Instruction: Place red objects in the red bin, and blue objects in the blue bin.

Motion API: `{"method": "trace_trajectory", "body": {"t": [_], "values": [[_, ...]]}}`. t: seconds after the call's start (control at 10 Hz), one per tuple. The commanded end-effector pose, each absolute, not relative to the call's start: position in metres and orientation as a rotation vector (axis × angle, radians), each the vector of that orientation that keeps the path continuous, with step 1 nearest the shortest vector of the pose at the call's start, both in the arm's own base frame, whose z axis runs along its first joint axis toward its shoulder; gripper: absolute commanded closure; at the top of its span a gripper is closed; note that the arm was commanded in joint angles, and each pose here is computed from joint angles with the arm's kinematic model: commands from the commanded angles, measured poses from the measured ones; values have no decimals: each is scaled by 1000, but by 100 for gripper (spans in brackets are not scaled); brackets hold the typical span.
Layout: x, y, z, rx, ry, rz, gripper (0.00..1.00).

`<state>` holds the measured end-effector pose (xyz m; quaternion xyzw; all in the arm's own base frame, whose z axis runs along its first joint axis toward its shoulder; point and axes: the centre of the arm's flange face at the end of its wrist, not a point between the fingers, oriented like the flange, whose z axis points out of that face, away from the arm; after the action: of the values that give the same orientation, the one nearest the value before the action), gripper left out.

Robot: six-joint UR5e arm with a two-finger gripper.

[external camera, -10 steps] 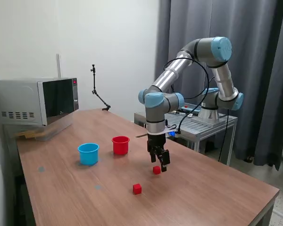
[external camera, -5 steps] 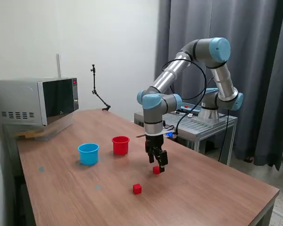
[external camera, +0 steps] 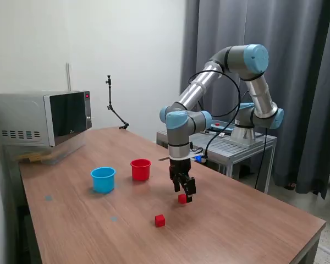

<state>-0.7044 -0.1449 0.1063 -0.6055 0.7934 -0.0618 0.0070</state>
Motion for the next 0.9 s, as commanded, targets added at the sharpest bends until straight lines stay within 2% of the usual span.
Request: {"method": "trace_trajectory", "body": {"t": [0.0,0.8], "values": [[-705,-144,101,-1888,2477,-199,100],[-712,-142,115,-1897,2479,-152,100]]}}
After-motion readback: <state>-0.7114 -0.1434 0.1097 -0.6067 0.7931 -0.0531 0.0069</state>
